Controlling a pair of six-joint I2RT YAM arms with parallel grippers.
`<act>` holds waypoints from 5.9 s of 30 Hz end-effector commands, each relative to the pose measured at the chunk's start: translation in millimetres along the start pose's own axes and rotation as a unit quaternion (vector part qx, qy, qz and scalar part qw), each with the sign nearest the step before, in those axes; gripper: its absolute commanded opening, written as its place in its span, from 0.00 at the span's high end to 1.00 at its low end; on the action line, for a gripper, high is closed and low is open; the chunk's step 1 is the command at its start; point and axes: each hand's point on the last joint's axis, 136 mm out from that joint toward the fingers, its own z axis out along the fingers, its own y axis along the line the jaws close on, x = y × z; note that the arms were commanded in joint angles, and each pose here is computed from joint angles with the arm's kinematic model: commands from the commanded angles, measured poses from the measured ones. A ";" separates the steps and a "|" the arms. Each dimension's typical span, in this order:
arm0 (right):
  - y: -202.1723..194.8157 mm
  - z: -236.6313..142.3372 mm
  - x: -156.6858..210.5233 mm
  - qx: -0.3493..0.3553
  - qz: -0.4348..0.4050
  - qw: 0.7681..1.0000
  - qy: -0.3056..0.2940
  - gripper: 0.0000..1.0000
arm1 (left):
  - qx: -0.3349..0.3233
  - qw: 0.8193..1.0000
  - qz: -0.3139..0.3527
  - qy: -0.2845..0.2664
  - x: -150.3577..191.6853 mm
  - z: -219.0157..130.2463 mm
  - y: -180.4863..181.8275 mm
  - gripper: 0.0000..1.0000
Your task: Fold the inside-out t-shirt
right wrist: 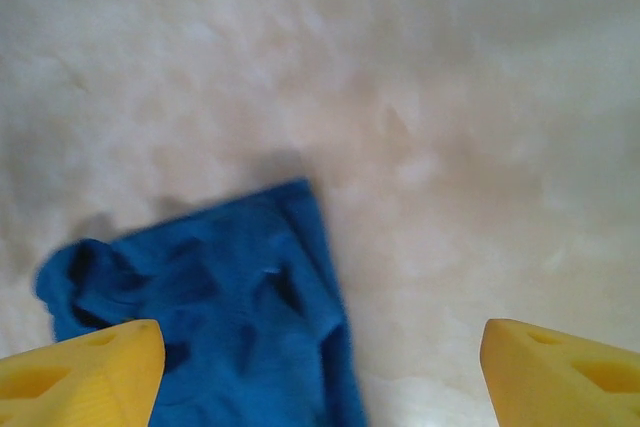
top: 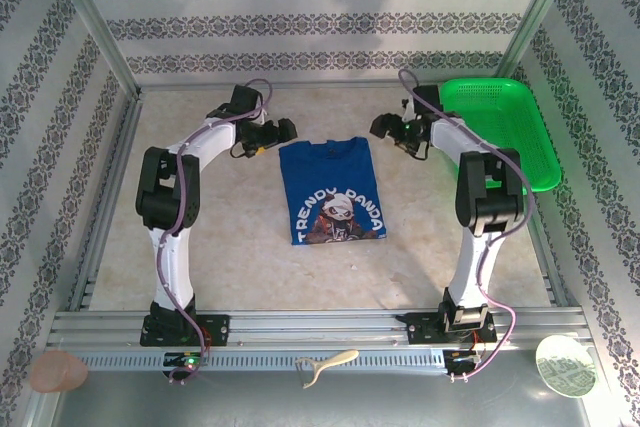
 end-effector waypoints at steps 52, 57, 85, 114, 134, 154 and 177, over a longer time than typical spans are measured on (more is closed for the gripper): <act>40.3 83.0 84.0 -0.099 0.010 0.986 0.137 0.59 | 0.056 0.993 -0.069 0.083 112.0 99.1 -29.7 0.21; 44.3 86.5 79.1 -0.107 0.014 0.985 0.134 0.68 | 0.032 0.990 -0.038 0.133 137.7 112.9 -27.6 0.28; 173.5 -38.4 -110.0 -0.307 0.051 0.949 -0.060 1.00 | 0.232 0.965 0.029 -0.121 -106.9 -9.6 -146.0 1.00; 78.9 -36.6 96.3 -0.221 -0.005 0.970 -0.105 1.00 | 0.168 0.974 0.106 -0.112 80.4 -19.0 -61.6 1.00; 10.7 35.7 0.7 -0.080 0.118 0.982 -0.128 0.55 | 0.115 0.981 0.088 -0.132 -24.9 61.6 -54.4 0.53; 69.3 1.3 13.9 -0.139 0.077 0.981 -0.109 0.71 | 0.248 0.961 0.083 -0.087 -43.6 41.9 -134.0 0.04; 92.1 -87.8 -24.5 -0.226 0.056 0.959 -0.161 0.55 | 0.142 0.983 0.107 -0.048 -51.7 -3.5 -118.6 0.01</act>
